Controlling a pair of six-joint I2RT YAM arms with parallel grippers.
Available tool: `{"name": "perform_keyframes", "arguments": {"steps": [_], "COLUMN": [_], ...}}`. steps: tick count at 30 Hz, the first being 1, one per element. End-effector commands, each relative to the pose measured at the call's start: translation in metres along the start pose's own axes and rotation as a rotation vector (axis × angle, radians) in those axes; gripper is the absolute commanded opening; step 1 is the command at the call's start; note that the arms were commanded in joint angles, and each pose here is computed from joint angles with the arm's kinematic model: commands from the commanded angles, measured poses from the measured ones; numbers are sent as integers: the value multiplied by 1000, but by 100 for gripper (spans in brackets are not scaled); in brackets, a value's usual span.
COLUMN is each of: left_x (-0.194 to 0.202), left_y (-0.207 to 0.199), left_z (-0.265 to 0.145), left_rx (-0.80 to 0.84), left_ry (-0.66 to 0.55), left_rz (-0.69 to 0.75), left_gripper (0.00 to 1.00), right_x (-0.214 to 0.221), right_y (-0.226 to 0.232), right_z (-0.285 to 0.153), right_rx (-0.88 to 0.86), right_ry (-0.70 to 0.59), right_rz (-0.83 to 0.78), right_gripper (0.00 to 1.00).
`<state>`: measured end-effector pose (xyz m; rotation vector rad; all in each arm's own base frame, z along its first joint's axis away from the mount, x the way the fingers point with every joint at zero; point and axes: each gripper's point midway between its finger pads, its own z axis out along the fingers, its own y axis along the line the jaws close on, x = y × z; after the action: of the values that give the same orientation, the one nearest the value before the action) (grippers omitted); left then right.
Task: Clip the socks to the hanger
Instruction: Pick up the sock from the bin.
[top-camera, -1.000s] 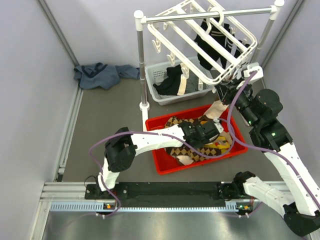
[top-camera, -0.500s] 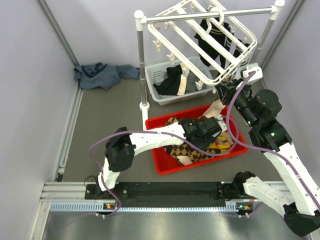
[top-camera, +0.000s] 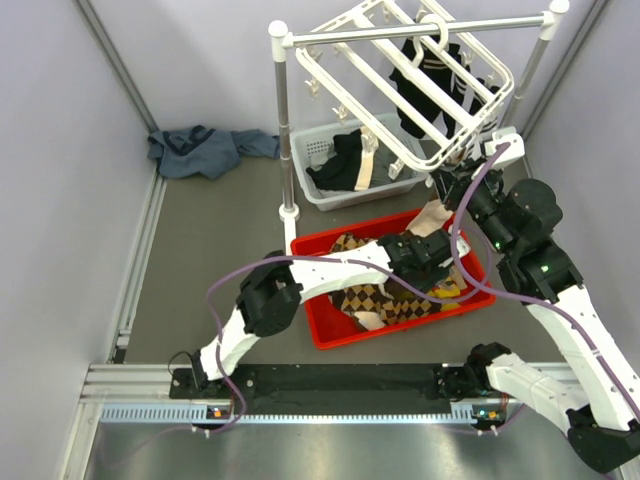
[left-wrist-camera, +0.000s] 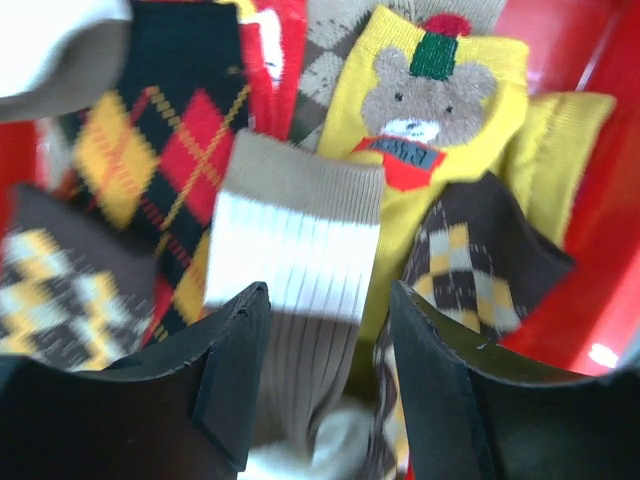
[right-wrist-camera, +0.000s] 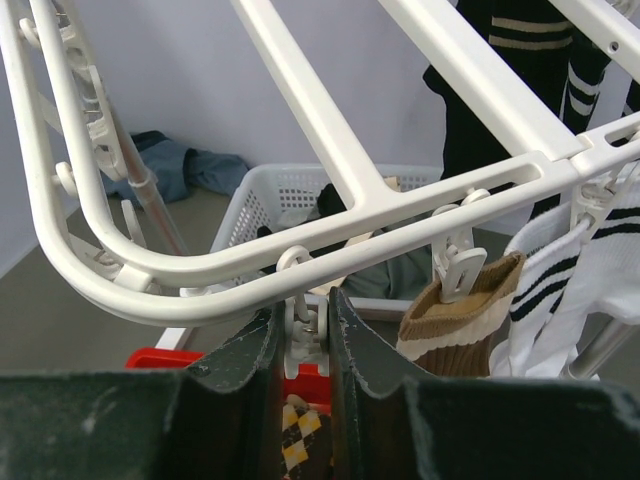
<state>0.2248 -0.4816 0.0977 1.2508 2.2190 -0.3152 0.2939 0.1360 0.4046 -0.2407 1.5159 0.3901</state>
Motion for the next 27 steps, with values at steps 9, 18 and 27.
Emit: {"name": "perform_keyframes", "arguments": {"steps": [9,18,27], "left_x": [-1,-2,-2], "left_y": [7,5,12], "left_z": [46,28,9], "left_rx": [-9,15,36], "left_ry": [-27,-44,-80], "left_rz": [-41,-69,-121], "left_gripper": [40,15,18], "right_x": [3,4,2], "right_y": [-1,-1,0], "right_z": [3,4,3], "right_rx": [0,-3,-8], "right_ry": [1,1,-1], "right_rz": [-9,-7,-4], "right_gripper": [2,2,2]}}
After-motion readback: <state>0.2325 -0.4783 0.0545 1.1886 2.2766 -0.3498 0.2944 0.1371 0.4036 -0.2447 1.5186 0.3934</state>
